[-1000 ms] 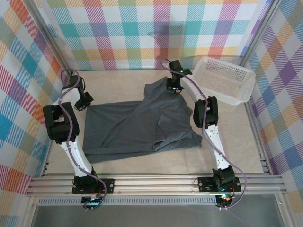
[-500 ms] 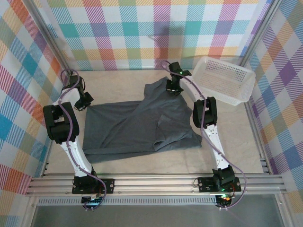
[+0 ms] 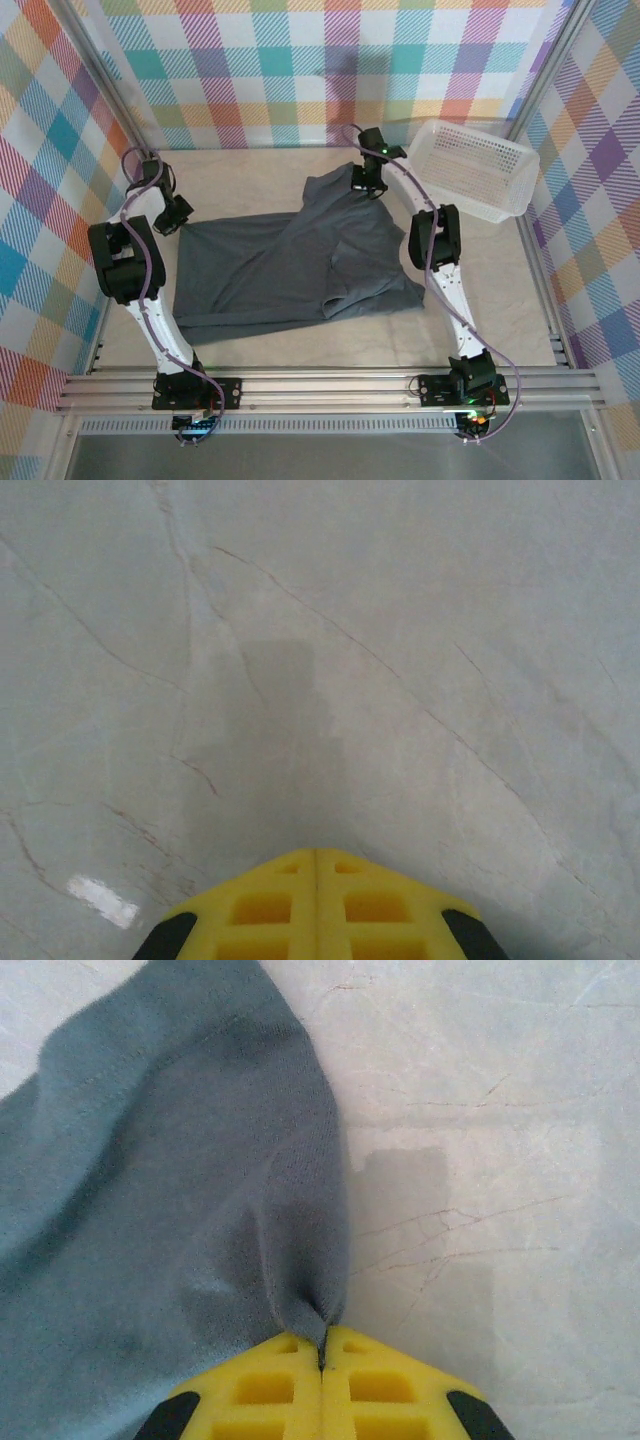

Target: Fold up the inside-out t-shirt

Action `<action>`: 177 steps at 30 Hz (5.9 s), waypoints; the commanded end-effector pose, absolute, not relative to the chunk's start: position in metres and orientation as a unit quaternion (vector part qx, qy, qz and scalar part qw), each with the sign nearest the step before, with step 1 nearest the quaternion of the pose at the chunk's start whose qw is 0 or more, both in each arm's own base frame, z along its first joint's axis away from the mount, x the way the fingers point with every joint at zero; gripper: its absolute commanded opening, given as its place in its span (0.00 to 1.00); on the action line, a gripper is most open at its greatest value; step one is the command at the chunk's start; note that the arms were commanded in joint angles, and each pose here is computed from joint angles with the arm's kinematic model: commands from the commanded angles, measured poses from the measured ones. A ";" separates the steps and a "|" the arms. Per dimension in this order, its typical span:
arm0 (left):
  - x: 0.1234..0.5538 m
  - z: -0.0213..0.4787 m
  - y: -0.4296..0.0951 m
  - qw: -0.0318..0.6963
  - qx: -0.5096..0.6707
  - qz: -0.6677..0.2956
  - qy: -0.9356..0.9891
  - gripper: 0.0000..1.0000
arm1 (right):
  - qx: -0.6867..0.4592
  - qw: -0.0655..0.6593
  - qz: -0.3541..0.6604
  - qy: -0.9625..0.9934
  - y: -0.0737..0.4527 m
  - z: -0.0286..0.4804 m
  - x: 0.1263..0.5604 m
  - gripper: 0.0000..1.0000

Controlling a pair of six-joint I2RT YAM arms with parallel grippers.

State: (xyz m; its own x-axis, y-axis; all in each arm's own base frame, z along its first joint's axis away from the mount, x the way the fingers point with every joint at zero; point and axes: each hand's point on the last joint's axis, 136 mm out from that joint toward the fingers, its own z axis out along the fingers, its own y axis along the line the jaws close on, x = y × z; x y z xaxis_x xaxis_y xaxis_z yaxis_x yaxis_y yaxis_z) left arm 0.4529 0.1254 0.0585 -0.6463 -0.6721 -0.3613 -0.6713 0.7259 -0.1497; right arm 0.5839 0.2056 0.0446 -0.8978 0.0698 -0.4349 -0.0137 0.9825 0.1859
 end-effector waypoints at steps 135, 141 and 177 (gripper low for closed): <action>0.264 0.132 -0.048 0.256 -0.232 -0.117 0.931 0.44 | -0.054 0.089 0.331 0.938 0.284 0.099 0.251 0.39; 0.250 0.121 -0.051 0.249 -0.236 -0.125 0.931 0.13 | 0.068 0.225 0.256 0.938 0.197 0.120 0.323 0.31; 0.302 0.012 -0.099 0.153 -0.162 0.001 0.975 0.00 | 0.048 0.185 0.137 0.972 0.176 0.067 0.345 0.13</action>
State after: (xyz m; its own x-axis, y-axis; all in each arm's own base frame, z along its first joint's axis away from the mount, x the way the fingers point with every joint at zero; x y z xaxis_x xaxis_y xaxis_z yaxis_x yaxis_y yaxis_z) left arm 0.2842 -0.1103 0.0186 -0.9042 -0.3456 -0.2510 -0.3227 0.9377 -0.1284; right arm 0.3352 0.1982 0.0912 -0.9285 0.1468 -0.3411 -0.0107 0.9076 0.4197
